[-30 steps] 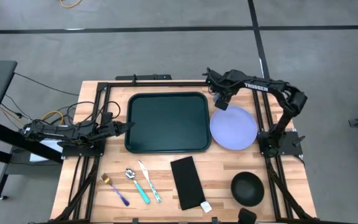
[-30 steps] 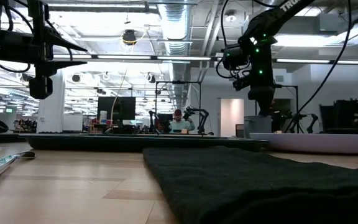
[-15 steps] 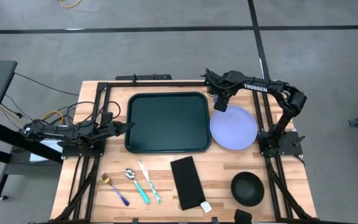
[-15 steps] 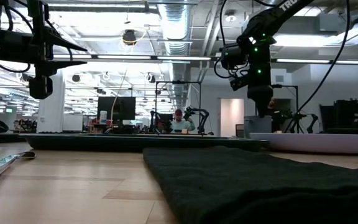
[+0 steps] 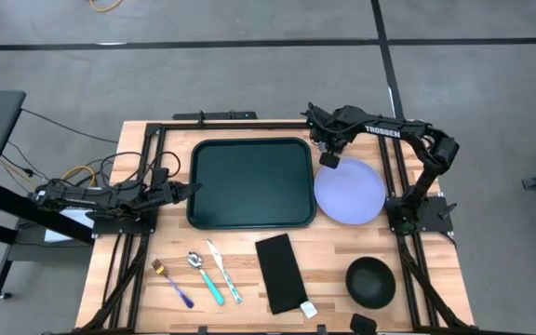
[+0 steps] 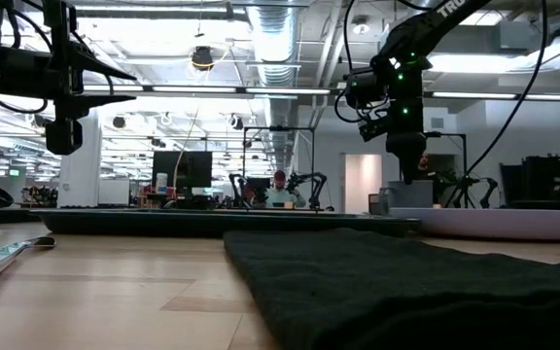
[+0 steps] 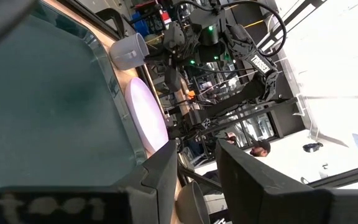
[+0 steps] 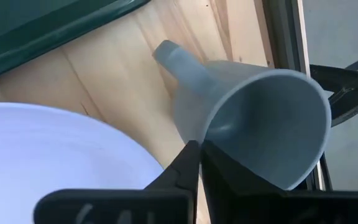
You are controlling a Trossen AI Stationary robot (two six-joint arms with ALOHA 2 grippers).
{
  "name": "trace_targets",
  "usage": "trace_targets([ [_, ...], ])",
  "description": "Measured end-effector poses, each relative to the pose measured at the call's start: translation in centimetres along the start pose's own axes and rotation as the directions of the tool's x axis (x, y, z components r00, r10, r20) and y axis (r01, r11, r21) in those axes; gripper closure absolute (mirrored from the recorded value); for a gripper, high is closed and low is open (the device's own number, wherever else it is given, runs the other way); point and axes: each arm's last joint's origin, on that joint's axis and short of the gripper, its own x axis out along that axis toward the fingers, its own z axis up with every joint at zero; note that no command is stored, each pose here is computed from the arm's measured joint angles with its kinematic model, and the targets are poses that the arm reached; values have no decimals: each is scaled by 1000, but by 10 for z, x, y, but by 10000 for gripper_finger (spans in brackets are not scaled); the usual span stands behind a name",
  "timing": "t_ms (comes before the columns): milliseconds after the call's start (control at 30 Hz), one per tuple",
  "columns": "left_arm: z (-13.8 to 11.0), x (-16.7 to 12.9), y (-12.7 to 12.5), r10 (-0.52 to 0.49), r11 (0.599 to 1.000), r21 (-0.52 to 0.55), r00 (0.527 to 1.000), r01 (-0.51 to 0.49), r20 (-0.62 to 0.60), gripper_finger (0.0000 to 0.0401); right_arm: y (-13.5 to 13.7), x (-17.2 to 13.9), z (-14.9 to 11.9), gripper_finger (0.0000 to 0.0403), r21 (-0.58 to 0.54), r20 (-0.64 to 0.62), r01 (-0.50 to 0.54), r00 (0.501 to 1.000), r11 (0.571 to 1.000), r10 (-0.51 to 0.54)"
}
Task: Set up tray
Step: Put the gray mug on the black tray
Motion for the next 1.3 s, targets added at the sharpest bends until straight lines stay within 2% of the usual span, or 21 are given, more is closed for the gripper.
trace_targets([
  [233,0,0,0,0,1000,0,1000,0,0,301,-3,-9,2,401,33,-3,4,1000,999,-4],
  [667,0,0,0,0,1000,0,1000,0,0,301,-11,-85,20,402,31,117,22,993,999,-25],
  [800,0,0,0,0,1000,0,1000,0,0,301,1,-101,25,402,-4,162,15,987,1000,-14],
  [967,0,0,0,0,1000,1,1000,0,0,301,30,-110,30,402,-96,200,-7,979,995,26],
  [1033,0,0,0,0,1000,8,1000,0,-1,301,45,-107,36,402,-135,201,-2,979,991,30],
  [1133,0,0,0,0,1000,8,1000,0,-1,301,57,-97,40,402,-177,136,-17,990,984,42],
  [1300,0,0,0,-5,1000,8,1000,5,-11,301,66,-89,47,403,-177,110,-17,993,984,37],
])
